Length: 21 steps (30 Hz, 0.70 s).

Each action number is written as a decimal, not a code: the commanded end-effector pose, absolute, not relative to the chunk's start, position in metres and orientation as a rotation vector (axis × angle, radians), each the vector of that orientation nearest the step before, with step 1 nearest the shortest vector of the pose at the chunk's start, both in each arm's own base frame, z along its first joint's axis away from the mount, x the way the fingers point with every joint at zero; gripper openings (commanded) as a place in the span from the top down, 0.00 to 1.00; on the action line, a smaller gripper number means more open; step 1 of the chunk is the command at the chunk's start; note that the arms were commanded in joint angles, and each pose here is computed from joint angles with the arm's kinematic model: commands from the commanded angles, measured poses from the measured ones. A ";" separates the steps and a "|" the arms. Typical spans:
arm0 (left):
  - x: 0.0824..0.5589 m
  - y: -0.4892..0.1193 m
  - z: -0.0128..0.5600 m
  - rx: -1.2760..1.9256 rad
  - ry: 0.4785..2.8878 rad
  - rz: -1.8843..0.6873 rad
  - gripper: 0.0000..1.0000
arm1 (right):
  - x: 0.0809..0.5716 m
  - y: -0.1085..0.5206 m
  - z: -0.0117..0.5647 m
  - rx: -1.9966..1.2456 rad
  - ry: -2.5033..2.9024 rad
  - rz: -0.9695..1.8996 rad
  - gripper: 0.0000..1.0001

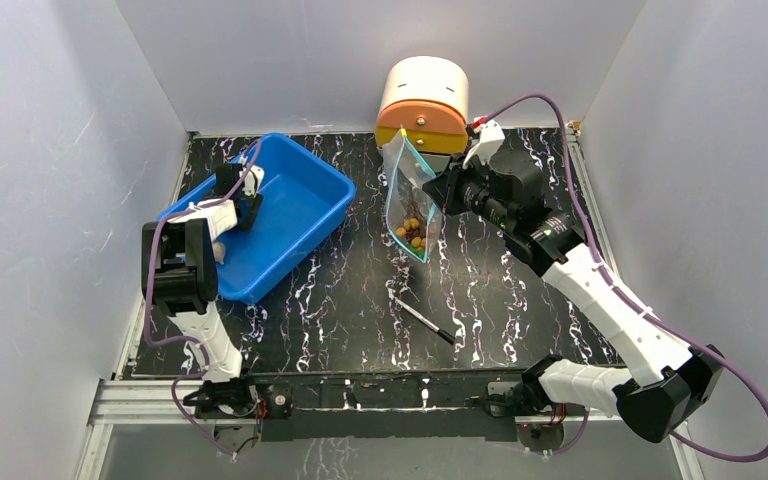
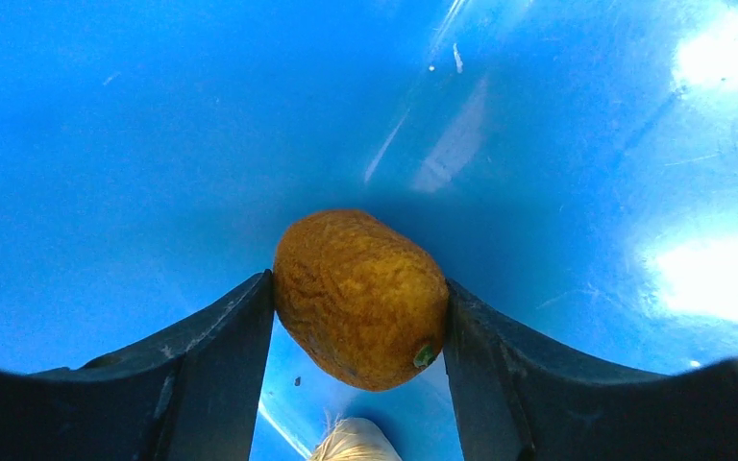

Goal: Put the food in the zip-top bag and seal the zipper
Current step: Pick up the fake fruit from the bin.

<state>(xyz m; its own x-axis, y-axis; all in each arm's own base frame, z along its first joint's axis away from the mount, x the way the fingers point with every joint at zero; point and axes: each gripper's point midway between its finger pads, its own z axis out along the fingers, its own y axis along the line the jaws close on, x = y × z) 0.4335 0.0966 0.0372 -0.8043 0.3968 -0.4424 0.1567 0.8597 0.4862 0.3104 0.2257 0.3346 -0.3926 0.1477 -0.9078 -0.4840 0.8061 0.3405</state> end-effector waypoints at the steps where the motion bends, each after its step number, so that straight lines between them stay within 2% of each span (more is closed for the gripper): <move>1: 0.431 0.093 0.049 0.380 2.491 0.536 0.46 | 0.310 0.219 0.380 -0.230 1.717 0.710 1.00; 4: 0.430 0.084 0.060 0.366 2.471 0.476 0.56 | 0.308 0.220 0.378 -0.228 1.723 0.721 1.00; 6: 0.428 0.077 0.067 0.343 2.466 0.432 0.59 | 0.306 0.220 0.375 -0.223 1.729 0.730 1.00; 15: 0.406 0.040 0.092 0.293 2.438 0.235 0.66 | 0.301 0.216 0.350 -0.192 1.791 0.730 1.00; 21: 0.397 0.017 0.132 0.180 2.373 0.067 0.69 | 0.303 0.211 0.341 -0.167 1.823 0.692 1.00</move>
<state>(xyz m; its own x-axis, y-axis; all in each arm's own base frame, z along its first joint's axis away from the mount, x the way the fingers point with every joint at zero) 0.4076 0.0390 0.1005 -0.7445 0.2529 -0.6179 0.1322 0.9630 0.2348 0.2982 0.2180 0.3207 -0.4266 0.1657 -0.8891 -0.4559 0.8096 0.3696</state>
